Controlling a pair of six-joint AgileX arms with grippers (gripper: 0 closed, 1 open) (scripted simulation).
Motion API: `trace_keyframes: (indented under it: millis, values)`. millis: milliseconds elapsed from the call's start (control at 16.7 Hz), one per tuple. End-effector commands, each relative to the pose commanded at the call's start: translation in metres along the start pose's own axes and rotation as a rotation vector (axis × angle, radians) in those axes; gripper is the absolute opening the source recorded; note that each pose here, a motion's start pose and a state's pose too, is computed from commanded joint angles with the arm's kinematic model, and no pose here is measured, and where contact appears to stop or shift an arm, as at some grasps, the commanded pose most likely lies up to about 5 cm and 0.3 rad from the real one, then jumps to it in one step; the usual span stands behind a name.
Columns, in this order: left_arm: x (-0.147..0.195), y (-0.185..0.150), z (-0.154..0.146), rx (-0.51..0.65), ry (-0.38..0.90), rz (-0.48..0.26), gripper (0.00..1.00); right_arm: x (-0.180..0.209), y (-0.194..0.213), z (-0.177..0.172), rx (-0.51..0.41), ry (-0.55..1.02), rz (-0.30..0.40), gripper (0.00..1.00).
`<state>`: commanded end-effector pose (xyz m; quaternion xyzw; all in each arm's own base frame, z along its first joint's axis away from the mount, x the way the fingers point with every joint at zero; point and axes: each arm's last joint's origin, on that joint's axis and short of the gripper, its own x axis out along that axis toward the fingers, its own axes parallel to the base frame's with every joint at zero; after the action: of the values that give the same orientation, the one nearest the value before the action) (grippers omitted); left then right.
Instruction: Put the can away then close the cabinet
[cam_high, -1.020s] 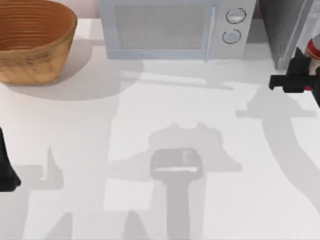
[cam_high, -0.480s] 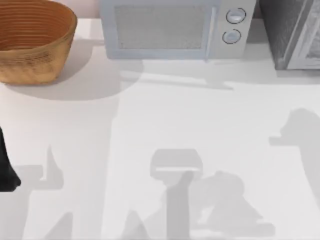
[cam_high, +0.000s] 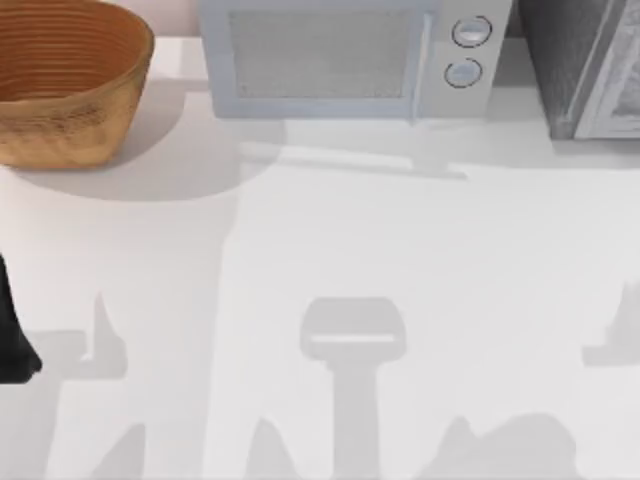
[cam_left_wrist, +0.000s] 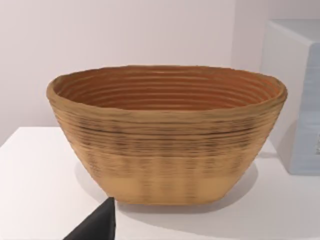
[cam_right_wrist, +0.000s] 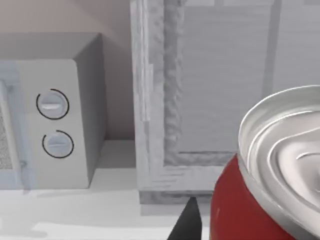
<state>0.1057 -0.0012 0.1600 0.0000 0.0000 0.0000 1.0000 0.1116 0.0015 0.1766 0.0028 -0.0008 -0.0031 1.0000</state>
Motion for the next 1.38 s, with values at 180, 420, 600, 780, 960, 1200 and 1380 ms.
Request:
trace_keyframes:
  millis: [180, 420, 600, 780, 960, 1200, 1380]
  values:
    - [0.0, 0.0, 0.0, 0.0, 0.0, 0.0, 1.0, -0.005, -0.002, -0.014, -0.005, 0.0, 0.005, 0.0]
    - [0.0, 0.0, 0.0, 0.0, 0.0, 0.0, 1.0, -0.006, -0.003, -0.017, -0.006, 0.002, 0.006, 0.0]
    - [0.0, 0.0, 0.0, 0.0, 0.0, 0.0, 1.0, -0.006, -0.003, -0.016, -0.004, 0.002, 0.008, 0.0]
    - [0.0, 0.0, 0.0, 0.0, 0.0, 0.0, 1.0, -0.006, -0.002, 0.0, -0.003, 0.014, 0.011, 0.0]
    - [0.0, 0.0, 0.0, 0.0, 0.0, 0.0, 1.0, -0.002, 0.001, 0.039, -0.004, 0.032, 0.011, 0.0]
    - [0.0, 0.0, 0.0, 0.0, 0.0, 0.0, 1.0, 0.014, 0.006, 0.12, -0.009, 0.043, 0.007, 0.0]
    - [0.0, 0.0, 0.0, 0.0, 0.0, 0.0, 1.0, 0.038, 0.012, 0.187, -0.013, 0.04, 0.004, 0.0]
